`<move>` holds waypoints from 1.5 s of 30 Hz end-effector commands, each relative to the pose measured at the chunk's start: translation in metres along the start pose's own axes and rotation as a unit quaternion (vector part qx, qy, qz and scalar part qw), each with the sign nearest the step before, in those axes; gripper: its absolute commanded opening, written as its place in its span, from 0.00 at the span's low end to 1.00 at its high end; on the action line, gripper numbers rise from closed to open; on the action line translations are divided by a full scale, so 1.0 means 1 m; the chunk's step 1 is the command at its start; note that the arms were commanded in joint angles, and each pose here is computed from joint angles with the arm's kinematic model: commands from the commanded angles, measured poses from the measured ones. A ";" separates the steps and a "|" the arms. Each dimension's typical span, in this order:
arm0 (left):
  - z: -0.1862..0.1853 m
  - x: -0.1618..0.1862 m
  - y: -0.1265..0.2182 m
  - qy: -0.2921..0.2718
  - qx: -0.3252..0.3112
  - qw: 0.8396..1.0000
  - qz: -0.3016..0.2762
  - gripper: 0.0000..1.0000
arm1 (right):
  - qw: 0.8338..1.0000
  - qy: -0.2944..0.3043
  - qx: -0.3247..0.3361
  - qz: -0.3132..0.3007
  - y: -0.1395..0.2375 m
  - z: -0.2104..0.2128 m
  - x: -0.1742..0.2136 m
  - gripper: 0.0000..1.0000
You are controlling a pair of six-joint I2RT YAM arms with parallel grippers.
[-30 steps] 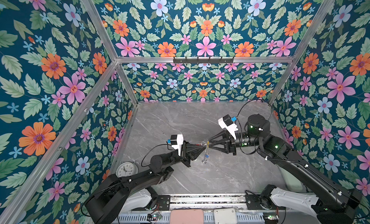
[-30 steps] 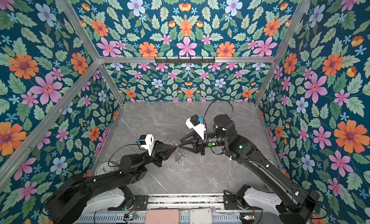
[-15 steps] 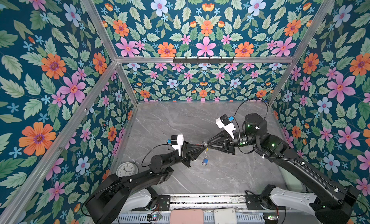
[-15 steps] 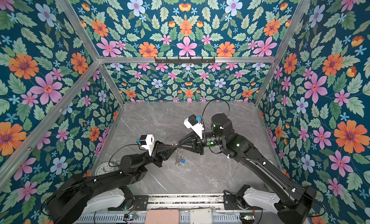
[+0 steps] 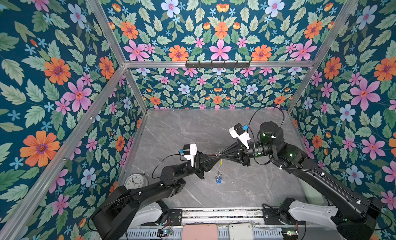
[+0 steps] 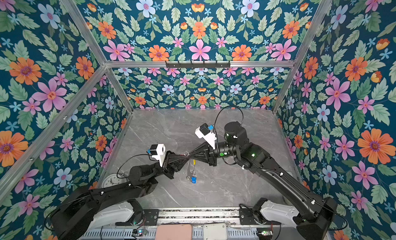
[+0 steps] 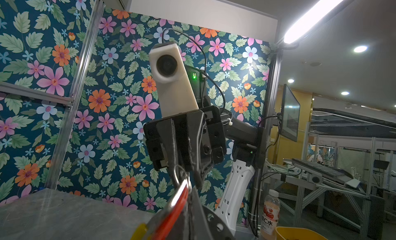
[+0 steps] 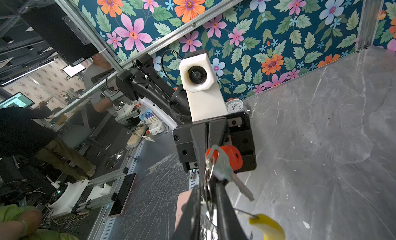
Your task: Remove the keys from the keyring
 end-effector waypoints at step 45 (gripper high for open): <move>0.012 0.028 0.005 0.141 -0.104 0.961 0.212 0.58 | 0.979 0.029 0.200 0.004 0.036 -0.039 0.037 0.00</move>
Point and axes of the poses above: each gripper's point midway between its finger pads, its own y axis back along the fingers, its own z axis along the line the jaws close on, x = y × z, the point moved 3 cm from there along y, back along the fingers, and after that the axes turned 12 degrees about -y, right-handed, at the moved point
